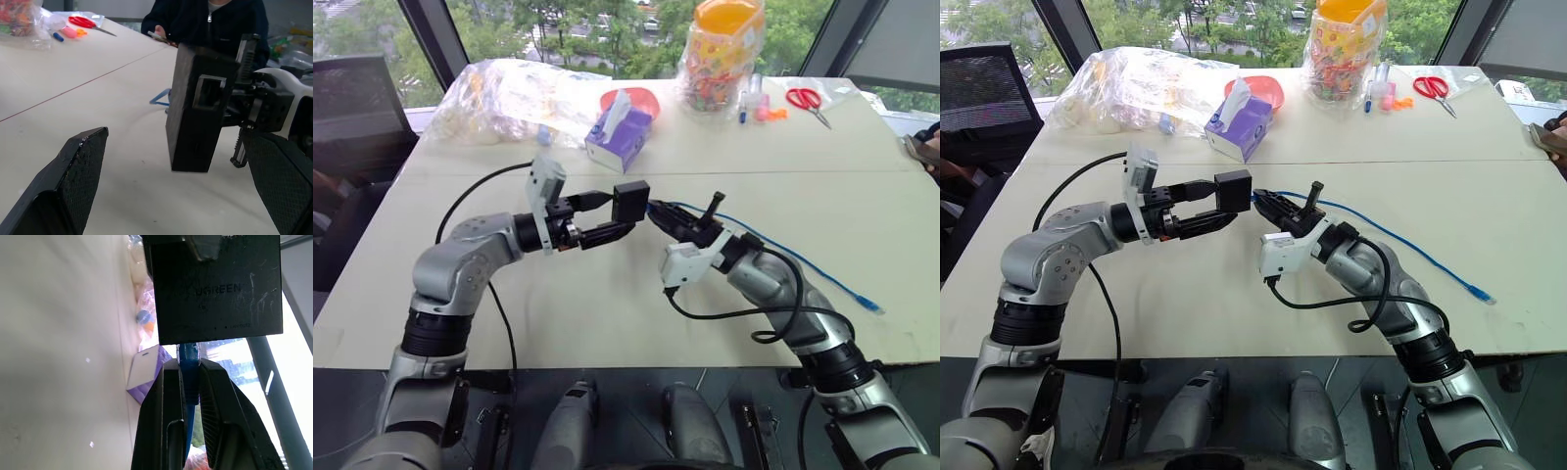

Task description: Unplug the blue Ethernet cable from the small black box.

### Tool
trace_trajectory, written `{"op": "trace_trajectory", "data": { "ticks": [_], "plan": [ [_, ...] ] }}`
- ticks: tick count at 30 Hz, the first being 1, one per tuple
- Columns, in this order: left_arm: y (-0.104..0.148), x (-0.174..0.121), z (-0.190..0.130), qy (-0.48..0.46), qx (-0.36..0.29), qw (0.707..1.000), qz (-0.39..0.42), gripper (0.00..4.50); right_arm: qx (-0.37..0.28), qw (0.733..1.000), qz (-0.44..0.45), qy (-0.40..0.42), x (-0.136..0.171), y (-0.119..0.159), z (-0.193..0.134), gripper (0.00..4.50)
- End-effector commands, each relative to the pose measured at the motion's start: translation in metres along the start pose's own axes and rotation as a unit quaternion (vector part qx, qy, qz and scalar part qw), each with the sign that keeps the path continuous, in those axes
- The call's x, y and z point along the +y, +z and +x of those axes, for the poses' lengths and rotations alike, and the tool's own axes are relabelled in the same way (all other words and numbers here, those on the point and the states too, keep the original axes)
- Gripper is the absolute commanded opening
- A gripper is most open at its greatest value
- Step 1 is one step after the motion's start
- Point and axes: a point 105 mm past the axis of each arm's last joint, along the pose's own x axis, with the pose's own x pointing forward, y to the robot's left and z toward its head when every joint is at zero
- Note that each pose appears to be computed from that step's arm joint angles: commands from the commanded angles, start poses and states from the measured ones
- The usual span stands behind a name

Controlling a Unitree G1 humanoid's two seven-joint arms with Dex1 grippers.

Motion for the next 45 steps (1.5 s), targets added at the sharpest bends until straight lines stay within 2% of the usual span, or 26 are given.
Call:
{"op": "trace_trajectory", "data": {
  "ticks": [1, 3, 5, 9, 11, 14, 24, 27, 28, 30, 31, 35, 38, 45],
  "plan": [
    [0.011, -0.003, 0.003, -0.011, -0.011, 1.0, 0.026, 4.5, -0.024, 1.0, -0.004, -0.016, -0.012, 0.012, 0.001, 0.09],
    [0.01, -0.004, 0.003, -0.012, -0.011, 1.0, 0.026, 4.5, -0.025, 1.0, -0.002, -0.013, -0.012, 0.012, 0.001, 0.09],
    [0.01, -0.004, 0.004, -0.011, -0.011, 1.0, 0.027, 3.96, -0.026, 1.0, -0.002, -0.011, -0.012, 0.012, 0.001, 0.0],
    [0.005, -0.002, 0.003, -0.006, -0.007, 1.0, 0.028, 2.49, -0.025, 1.0, -0.001, -0.009, -0.012, 0.011, 0.001, 0.0],
    [0.004, -0.001, 0.003, -0.005, -0.006, 1.0, 0.028, 1.55, -0.025, 1.0, 0.0, -0.008, -0.012, 0.011, 0.002, 0.0],
    [0.002, 0.0, 0.003, -0.004, -0.003, 1.0, 0.026, 0.49, -0.027, 1.0, -0.002, -0.009, -0.013, 0.011, 0.002, 0.0],
    [-0.001, 0.004, 0.0, -0.015, 0.012, 1.0, 0.017, 0.5, -0.032, 0.999, -0.014, 0.011, -0.017, 0.009, 0.002, 0.0],
    [0.0, 0.006, -0.001, -0.02, 0.01, 1.0, 0.02, 0.5, -0.021, 1.0, 0.017, 0.012, -0.02, 0.001, 0.001, 1.34],
    [0.004, 0.005, -0.002, -0.026, -0.001, 0.999, 0.027, 0.5, 0.005, 0.998, 0.063, 0.021, -0.018, -0.01, 0.001, 1.75],
    [0.01, 0.005, -0.006, -0.033, -0.017, 0.999, 0.032, 0.5, 0.031, 0.985, 0.16, 0.057, -0.009, -0.023, -0.002, 2.86],
    [0.011, 0.005, -0.008, -0.039, -0.016, 0.999, 0.033, 0.5, 0.034, 0.976, 0.204, 0.075, -0.006, -0.026, -0.004, 3.35],
    [0.007, -0.001, -0.021, -0.077, 0.013, 0.997, 0.025, 0.5, 0.024, 0.925, 0.349, 0.144, -0.009, -0.029, -0.015, 3.35],
    [0.012, -0.004, -0.028, -0.093, 0.013, 0.996, 0.01, 0.5, 0.004, 0.873, 0.452, 0.182, -0.018, -0.02, -0.019, 3.35],
    [0.02, -0.01, -0.035, -0.125, 0.004, 0.992, 0.0, 0.5, -0.032, 0.759, 0.599, 0.251, -0.031, 0.005, -0.021, 3.35]
  ]
}}
